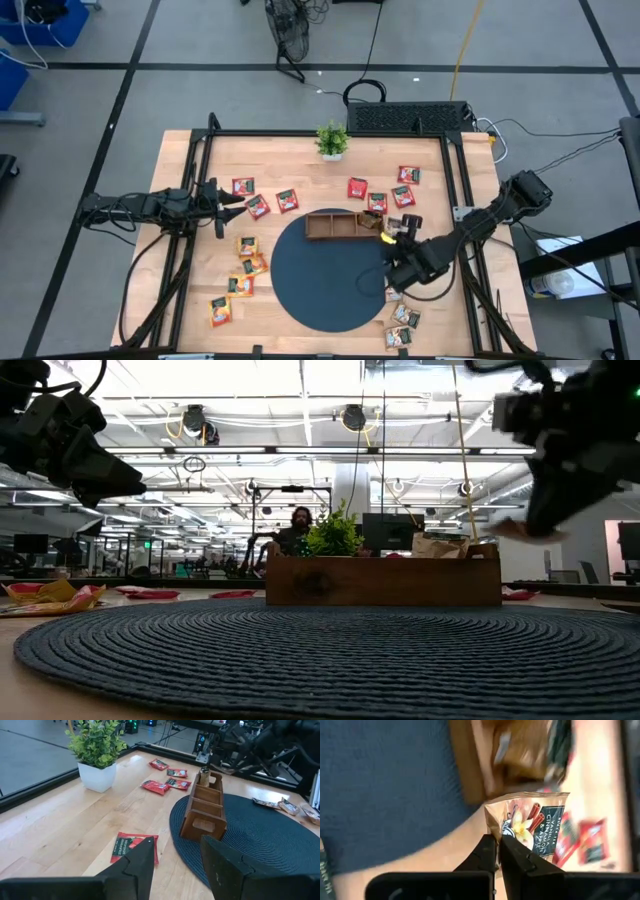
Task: Pick & Place Tea
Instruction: Put the brown tea bag into the right slot of the wooden organizer
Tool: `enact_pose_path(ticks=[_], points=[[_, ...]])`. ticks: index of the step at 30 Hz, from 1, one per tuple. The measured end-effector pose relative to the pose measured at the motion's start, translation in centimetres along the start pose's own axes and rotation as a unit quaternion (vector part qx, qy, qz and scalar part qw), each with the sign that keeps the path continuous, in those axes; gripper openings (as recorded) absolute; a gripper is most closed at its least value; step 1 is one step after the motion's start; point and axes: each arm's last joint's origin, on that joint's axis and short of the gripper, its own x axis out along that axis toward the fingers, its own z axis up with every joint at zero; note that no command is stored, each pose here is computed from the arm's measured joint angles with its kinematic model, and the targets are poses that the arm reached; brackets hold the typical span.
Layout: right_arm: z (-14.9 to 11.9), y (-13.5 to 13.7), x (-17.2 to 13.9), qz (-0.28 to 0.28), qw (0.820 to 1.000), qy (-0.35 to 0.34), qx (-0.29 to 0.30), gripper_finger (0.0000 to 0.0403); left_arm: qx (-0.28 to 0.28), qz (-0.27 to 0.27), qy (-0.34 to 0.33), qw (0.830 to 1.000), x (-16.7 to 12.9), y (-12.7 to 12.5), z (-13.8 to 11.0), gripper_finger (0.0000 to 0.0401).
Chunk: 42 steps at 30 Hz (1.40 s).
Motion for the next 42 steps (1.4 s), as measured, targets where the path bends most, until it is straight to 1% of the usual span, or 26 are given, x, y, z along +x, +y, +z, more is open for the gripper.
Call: enact_pose_path(ticks=[4,9,12,14,16,18,22,27,30,37,42], points=[[1.6,-0.1,-0.6,-0.023,0.997,-0.065,-0.018,0.0001,0.000,0.000,0.000,1.000,0.0,0.0,0.0,0.0161],[3.7,-0.4,0.0,-0.024,0.992,-0.118,-0.043,0.0001,0.000,0.000,0.000,1.000,0.0,0.0,0.0,0.0161],[4.4,-1.4,1.3,-0.035,0.991,-0.115,-0.054,0.0001,0.000,0.000,0.000,1.000,0.0,0.0,0.0,0.0161],[4.5,-2.0,2.2,-0.042,0.993,-0.105,-0.046,0.0001,0.000,0.000,0.000,1.000,0.0,0.0,0.0,0.0161],[4.5,-2.5,2.9,-0.036,0.994,-0.094,-0.038,0.0001,0.000,0.000,0.000,1.000,0.0,0.0,0.0,0.0161],[4.4,-2.6,3.5,-0.024,0.995,-0.088,-0.032,0.0001,0.000,0.000,0.000,1.000,0.0,0.0,0.0,0.0161],[4.2,-2.2,4.2,-0.008,0.994,-0.101,-0.036,0.0002,0.000,0.000,0.000,1.000,0.0,0.0,0.0,0.0161],[4.0,-2.2,4.6,-0.008,0.994,-0.104,-0.034,0.0006,0.000,0.000,0.000,1.000,0.0,0.0,0.0,0.0161],[4.1,-2.4,4.8,-0.009,0.994,-0.101,-0.029,0.0025,0.000,0.000,0.000,1.000,0.0,0.0,0.0,0.0161],[4.4,-2.4,4.8,-0.006,0.994,-0.111,-0.016,0.0095,0.000,0.000,0.000,1.000,0.0,0.0,0.0,0.0161],[4.5,-2.4,4.8,-0.005,0.993,-0.116,-0.015,0.0134,0.000,0.000,0.000,1.000,0.0,0.0,0.0,0.0161]])
